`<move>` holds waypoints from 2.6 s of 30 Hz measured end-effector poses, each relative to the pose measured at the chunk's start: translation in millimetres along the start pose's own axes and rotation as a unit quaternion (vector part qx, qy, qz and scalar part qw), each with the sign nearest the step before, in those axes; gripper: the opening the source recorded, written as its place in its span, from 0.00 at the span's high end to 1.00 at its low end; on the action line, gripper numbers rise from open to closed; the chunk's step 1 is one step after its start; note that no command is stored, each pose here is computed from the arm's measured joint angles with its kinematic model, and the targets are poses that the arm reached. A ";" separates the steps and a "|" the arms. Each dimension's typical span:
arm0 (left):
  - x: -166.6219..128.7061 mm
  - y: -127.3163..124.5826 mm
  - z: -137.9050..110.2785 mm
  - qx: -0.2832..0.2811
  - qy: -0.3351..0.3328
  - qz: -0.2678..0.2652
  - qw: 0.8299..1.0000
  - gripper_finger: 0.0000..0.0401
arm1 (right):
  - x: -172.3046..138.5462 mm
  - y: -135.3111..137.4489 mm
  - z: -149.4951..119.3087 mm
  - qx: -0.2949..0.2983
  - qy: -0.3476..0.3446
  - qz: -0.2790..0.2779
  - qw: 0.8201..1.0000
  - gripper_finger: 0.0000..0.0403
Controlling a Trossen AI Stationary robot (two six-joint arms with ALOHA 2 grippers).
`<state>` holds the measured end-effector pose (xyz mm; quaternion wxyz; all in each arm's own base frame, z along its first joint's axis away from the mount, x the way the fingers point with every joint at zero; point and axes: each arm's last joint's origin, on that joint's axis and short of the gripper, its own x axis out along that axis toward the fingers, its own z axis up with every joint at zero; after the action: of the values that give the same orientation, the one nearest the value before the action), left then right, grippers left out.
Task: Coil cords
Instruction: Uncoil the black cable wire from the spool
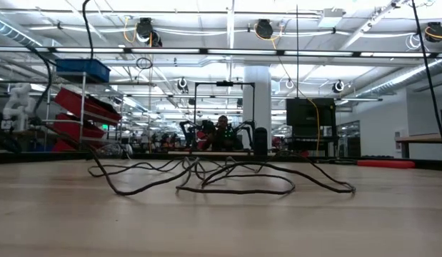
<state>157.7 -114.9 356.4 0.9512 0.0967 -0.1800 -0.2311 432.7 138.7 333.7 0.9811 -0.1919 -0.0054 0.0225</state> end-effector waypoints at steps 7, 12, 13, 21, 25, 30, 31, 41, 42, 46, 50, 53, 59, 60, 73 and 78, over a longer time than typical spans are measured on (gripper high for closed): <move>2.5 -1.3 -3.0 0.001 0.006 -0.002 1.000 1.00 | 0.2 -0.9 -0.1 0.002 -0.001 -0.001 1.000 0.68; 7.1 -2.5 -6.3 0.012 0.008 0.007 1.000 1.00 | 0.2 -0.3 1.8 0.010 -0.021 0.034 0.999 0.69; 8.1 -2.7 -6.7 0.013 0.006 0.008 1.000 1.00 | 0.3 -0.3 1.7 0.013 -0.025 0.046 0.999 0.70; 10.0 -3.1 -7.5 0.012 0.003 0.011 1.000 1.00 | 0.3 0.0 1.6 0.017 -0.027 0.054 0.998 0.91; 10.0 -3.0 -7.6 0.013 0.004 0.012 1.000 1.00 | 0.4 -0.1 1.0 0.014 -0.023 0.050 0.998 0.99; 10.0 -3.8 -8.2 0.012 0.004 0.002 1.000 1.00 | 0.1 0.2 0.7 0.000 -0.012 0.028 1.000 1.00; 10.3 -4.4 -8.7 0.006 0.004 -0.005 1.000 1.00 | 0.1 0.2 0.6 -0.003 -0.012 0.027 1.000 1.00; 16.4 -10.9 -23.3 0.004 0.039 -0.063 0.997 1.00 | -18.3 -9.7 16.1 -0.035 0.038 -0.019 0.999 1.00; 16.3 -10.6 -25.0 0.002 0.046 -0.068 0.997 1.00 | -21.5 -10.7 19.4 -0.036 0.041 -0.021 0.998 1.00; 15.6 -7.1 -34.3 -0.019 0.088 -0.070 0.993 1.00 | -33.0 -9.3 32.9 -0.037 0.034 -0.016 0.999 1.00; 15.6 -2.6 -45.8 -0.039 0.136 -0.062 0.988 1.00 | -41.7 -4.5 44.6 -0.043 0.017 -0.009 0.999 1.00; 15.4 1.3 -47.7 -0.049 0.143 -0.051 0.987 1.00 | -45.8 -0.5 48.5 -0.055 0.016 -0.001 0.998 1.00; 12.1 5.7 -47.9 -0.048 0.159 -0.021 0.986 1.00 | -61.5 2.9 60.4 -0.082 0.034 -0.018 0.996 1.00; 11.0 6.5 -47.5 -0.046 0.162 -0.012 0.986 1.00 | -64.5 2.6 62.2 -0.084 0.039 -0.019 0.995 1.00; -13.7 13.2 -17.6 -0.054 0.122 0.032 0.991 1.00 | -102.6 8.2 77.9 -0.088 0.095 -0.002 0.992 1.00; -21.8 12.1 -7.0 -0.056 0.098 0.025 0.993 1.00 | -105.7 10.8 73.0 -0.096 0.122 0.014 0.988 1.00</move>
<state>147.2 -93.2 346.7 0.9736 0.0610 -0.0749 -0.2066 325.3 171.3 397.1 0.9512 -0.2865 0.1144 0.0116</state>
